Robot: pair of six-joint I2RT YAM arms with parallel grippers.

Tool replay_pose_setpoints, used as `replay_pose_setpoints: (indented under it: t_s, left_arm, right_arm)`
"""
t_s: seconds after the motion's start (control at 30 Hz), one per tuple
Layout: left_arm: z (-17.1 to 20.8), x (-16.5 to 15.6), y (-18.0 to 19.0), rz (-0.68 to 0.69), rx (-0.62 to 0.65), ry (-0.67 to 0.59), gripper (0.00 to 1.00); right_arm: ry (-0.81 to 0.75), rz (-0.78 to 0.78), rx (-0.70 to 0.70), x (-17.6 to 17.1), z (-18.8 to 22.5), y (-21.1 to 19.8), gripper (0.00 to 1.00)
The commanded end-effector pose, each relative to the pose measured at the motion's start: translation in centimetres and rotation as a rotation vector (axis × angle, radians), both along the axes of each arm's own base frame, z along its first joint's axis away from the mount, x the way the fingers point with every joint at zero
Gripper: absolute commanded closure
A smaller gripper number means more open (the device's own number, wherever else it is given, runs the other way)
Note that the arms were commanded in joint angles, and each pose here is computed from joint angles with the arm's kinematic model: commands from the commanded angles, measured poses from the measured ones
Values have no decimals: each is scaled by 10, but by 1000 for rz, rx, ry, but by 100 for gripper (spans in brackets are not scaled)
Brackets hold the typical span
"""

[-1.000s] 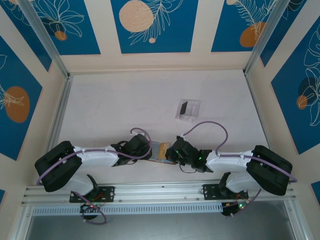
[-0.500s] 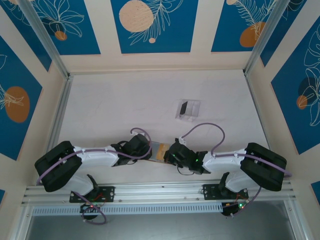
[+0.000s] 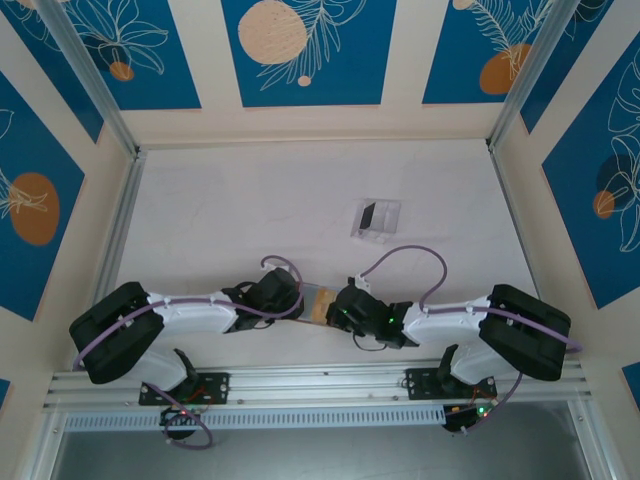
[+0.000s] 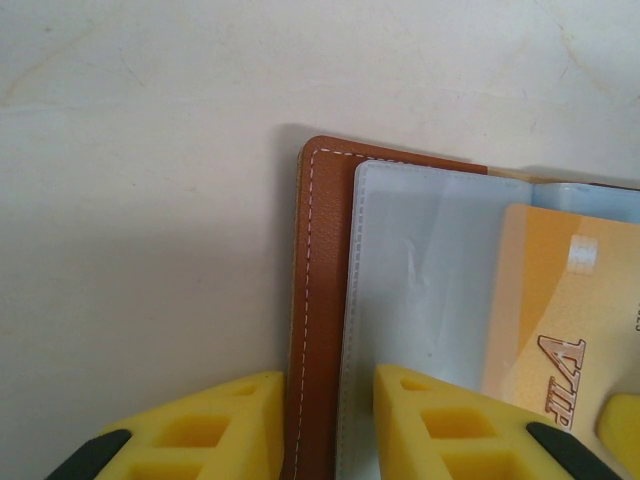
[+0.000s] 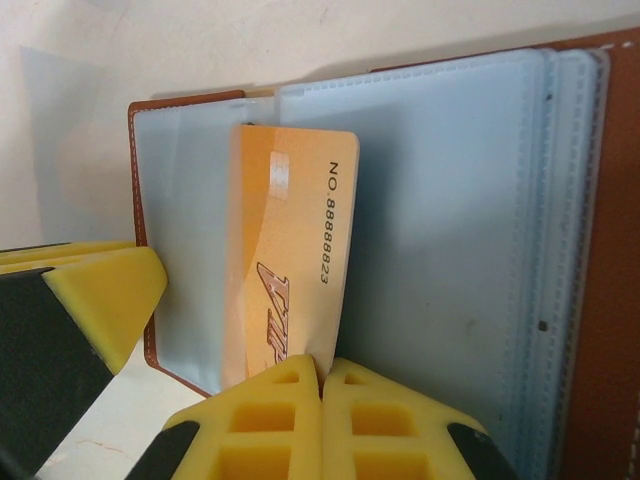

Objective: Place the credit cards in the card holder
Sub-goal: Insert the credit card into the card slot.

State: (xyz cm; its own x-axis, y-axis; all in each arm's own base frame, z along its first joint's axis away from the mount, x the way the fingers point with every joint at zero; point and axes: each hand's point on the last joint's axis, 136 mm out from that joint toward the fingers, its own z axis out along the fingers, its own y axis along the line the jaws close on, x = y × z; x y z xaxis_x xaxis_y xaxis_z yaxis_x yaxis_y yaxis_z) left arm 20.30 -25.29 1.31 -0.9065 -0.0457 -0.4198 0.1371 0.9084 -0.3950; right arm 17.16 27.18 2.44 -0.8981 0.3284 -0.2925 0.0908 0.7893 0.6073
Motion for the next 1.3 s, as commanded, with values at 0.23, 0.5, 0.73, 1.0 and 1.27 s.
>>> replay_pose_setpoints:
  t_s: [0.23, 0.5, 0.73, 1.0, 1.27]
  left_arm:
    - [-54, -51, 32, -73, 170, 208, 72]
    - [-50, -51, 32, -69, 162, 202, 72]
    - [-49, -51, 38, -51, 171, 195, 71]
    - [-52, -53, 41, -37, 178, 201, 71]
    - [-50, -51, 38, -53, 171, 194, 71]
  right_arm:
    - [94, 117, -130, -10, -29, 0, 100]
    - [110, 182, -47, -7, -31, 35, 100]
    - [123, 228, -41, -9, -21, 37, 84]
    - [212, 323, -68, -11, 14, 19, 68]
    - [218, 353, -124, 1, 25, 14, 79]
